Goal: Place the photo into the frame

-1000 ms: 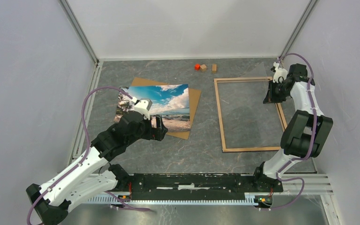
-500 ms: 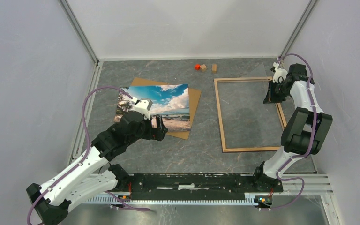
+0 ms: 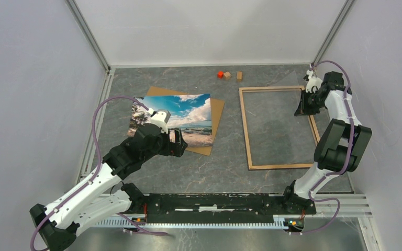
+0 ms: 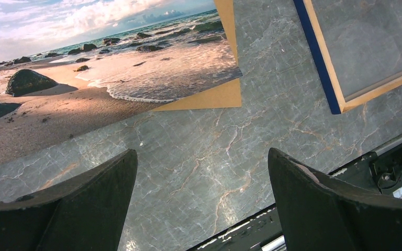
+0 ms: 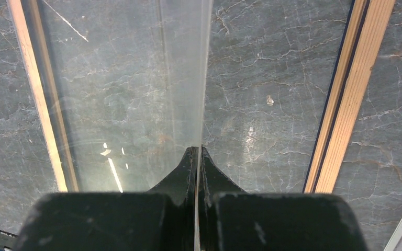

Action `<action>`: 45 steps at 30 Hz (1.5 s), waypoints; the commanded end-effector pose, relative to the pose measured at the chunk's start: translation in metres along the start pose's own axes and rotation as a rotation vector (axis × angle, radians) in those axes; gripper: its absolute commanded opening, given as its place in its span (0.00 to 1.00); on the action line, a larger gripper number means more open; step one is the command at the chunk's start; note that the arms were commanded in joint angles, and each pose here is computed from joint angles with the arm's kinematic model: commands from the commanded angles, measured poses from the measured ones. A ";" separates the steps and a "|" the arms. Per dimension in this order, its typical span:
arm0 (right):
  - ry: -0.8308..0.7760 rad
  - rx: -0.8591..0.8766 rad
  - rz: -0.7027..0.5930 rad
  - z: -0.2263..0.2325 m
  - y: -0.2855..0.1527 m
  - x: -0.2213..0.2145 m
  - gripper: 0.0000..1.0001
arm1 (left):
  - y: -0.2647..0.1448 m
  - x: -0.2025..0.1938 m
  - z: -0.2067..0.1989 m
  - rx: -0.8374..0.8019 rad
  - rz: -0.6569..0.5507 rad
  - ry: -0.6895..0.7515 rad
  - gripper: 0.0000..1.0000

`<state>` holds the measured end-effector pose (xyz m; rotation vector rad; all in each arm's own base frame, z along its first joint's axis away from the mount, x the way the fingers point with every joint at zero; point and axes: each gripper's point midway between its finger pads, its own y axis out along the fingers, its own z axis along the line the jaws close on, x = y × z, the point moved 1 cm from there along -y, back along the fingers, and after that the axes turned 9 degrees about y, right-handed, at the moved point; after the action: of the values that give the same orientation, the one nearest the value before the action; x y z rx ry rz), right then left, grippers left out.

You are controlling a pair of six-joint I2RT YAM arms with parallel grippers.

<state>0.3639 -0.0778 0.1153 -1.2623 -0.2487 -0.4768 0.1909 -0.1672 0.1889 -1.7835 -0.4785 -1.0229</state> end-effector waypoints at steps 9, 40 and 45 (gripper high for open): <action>-0.020 -0.037 -0.098 -0.010 -0.008 0.027 0.00 | -0.003 0.019 -0.004 -0.007 -0.065 -0.006 1.00; -0.061 -0.033 -0.047 -0.014 -0.004 0.025 0.00 | -0.002 0.018 -0.003 -0.007 -0.062 -0.003 1.00; -0.074 -0.014 -0.041 -0.012 -0.001 0.026 0.00 | -0.002 0.017 -0.003 -0.007 -0.059 -0.002 1.00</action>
<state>0.3725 -0.0862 0.1151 -1.2664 -0.2689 -0.4698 0.1910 -0.1674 0.1891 -1.7839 -0.4790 -1.0240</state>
